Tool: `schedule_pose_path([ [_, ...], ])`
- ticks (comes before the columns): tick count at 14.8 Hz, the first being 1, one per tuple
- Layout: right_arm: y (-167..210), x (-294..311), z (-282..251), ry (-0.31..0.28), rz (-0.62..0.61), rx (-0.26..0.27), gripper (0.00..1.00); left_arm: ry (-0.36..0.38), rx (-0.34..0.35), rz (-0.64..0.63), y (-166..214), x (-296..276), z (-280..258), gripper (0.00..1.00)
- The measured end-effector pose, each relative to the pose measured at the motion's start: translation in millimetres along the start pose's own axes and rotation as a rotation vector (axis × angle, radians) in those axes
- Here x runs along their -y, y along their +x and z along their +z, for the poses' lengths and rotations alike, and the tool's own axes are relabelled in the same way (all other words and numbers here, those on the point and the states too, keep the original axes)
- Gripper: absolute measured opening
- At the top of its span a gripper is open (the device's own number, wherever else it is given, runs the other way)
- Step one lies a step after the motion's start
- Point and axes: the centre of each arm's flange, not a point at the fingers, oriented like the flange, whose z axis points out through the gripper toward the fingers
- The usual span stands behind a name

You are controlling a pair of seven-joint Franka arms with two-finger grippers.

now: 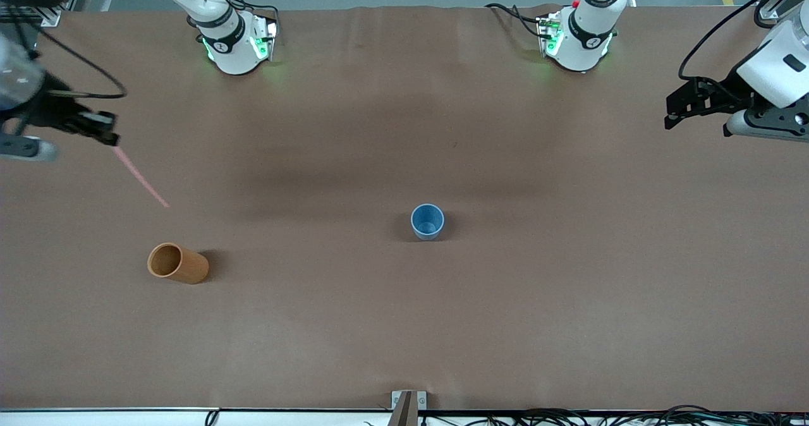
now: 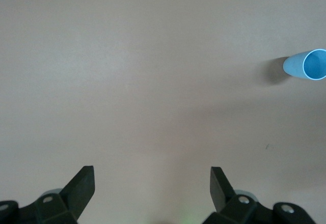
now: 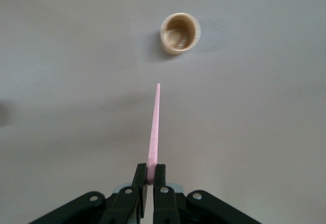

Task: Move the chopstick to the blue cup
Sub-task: 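Carry the pink stick over the blue cup with the right gripper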

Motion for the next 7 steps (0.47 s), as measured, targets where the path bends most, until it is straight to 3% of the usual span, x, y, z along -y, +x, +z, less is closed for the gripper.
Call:
schedule_pose_path([
  [4,-48.1,139.9,-7.2,0.013,0.154,-0.037,0.09,0.000,-0.007,0.005,0.5,2.0,-1.5,1.00],
  [7,-63.2,231.0,5.1,0.032,0.232,-0.051,0.09,0.001,-0.015,0.007,1.8,1.2,-4.0,1.00],
])
